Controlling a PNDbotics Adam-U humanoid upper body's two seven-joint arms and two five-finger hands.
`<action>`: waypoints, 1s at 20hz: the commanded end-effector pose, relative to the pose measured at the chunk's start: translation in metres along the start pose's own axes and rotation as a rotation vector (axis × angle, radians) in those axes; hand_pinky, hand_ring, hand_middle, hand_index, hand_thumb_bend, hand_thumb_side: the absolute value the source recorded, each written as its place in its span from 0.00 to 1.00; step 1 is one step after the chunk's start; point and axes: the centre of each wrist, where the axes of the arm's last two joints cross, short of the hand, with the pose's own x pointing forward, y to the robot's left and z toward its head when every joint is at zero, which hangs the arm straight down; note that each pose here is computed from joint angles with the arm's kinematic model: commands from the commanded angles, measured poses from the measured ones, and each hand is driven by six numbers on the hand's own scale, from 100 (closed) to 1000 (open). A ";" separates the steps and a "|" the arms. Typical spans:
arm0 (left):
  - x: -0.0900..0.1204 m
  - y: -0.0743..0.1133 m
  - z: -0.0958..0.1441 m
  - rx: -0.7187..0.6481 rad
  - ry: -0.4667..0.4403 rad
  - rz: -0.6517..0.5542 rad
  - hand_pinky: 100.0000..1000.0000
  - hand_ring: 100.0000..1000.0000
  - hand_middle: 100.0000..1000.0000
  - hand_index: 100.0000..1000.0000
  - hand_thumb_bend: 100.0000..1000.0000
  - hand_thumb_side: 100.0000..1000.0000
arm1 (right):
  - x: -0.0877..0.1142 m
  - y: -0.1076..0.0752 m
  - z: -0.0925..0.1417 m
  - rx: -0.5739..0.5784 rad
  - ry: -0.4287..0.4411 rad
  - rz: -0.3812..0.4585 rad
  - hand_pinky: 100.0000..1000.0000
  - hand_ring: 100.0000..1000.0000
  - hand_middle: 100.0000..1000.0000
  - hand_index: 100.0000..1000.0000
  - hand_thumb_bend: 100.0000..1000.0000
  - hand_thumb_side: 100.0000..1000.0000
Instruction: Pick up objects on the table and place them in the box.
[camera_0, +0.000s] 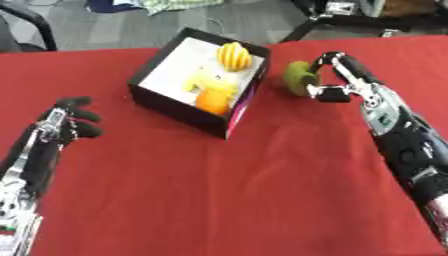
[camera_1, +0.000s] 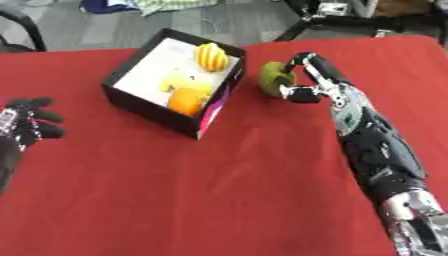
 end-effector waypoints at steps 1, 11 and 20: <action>0.009 0.004 -0.002 0.001 -0.033 -0.010 0.67 0.53 0.56 0.83 0.00 1.00 | 0.008 -0.019 -0.010 -0.114 -0.047 0.018 1.00 0.84 0.64 0.26 0.00 0.24; 0.008 0.005 -0.002 0.003 -0.032 -0.013 0.67 0.53 0.56 0.83 0.00 1.00 | 0.026 -0.036 -0.021 -0.182 -0.161 -0.027 1.00 0.84 0.64 0.26 0.00 0.32; 0.009 0.003 -0.003 -0.003 -0.037 -0.010 0.67 0.54 0.56 0.83 0.00 1.00 | 0.065 -0.050 -0.043 -0.169 -0.307 -0.098 1.00 0.87 0.68 0.37 0.00 0.30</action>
